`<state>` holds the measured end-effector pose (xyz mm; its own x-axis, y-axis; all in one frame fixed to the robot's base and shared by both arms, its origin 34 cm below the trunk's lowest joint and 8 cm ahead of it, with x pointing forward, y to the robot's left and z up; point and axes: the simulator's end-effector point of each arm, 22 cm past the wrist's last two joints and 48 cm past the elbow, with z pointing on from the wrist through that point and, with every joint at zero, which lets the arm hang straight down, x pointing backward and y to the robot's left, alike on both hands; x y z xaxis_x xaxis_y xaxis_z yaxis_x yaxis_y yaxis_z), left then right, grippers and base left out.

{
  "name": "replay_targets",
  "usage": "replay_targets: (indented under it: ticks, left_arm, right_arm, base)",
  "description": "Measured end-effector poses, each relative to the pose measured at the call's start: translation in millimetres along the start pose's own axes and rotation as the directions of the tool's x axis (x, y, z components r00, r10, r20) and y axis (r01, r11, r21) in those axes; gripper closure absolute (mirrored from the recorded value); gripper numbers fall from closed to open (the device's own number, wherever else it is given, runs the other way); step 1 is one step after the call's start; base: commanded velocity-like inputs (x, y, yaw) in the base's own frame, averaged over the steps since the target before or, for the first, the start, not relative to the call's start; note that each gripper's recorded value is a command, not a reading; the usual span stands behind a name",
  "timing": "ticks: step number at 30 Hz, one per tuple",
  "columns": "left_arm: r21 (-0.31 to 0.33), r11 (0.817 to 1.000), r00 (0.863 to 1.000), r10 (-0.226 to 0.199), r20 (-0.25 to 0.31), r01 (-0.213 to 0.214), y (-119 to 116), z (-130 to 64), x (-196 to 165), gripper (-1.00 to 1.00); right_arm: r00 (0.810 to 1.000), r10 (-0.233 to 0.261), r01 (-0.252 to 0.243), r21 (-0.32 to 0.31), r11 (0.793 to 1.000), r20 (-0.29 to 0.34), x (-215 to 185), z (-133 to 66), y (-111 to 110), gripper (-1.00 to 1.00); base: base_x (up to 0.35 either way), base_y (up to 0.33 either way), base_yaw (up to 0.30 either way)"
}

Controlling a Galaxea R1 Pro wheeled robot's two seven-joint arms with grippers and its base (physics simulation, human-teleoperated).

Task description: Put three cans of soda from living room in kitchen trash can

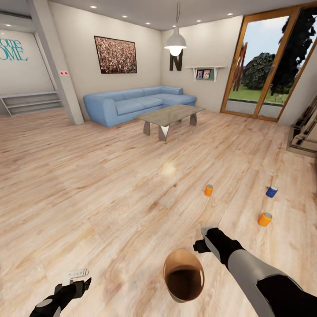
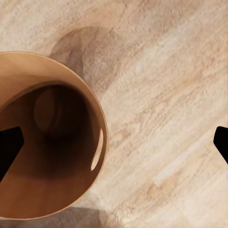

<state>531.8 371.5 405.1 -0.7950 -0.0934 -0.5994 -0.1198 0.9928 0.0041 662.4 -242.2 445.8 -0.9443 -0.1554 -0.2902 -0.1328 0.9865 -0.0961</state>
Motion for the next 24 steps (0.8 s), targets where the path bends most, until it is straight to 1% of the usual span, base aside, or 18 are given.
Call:
replay_targets:
  ticks: [24]
  left_arm:
    - [0.002, 1.0, 1.0, 0.0, 0.0, 0.0, 0, 34.7, 38, -1.0]
  right_arm:
    - [1.0, 0.004, -0.004, -0.002, 1.0, -0.001, 25, 45.5, 6, -1.0]
  base:
    - [0.0, 0.0, 0.0]
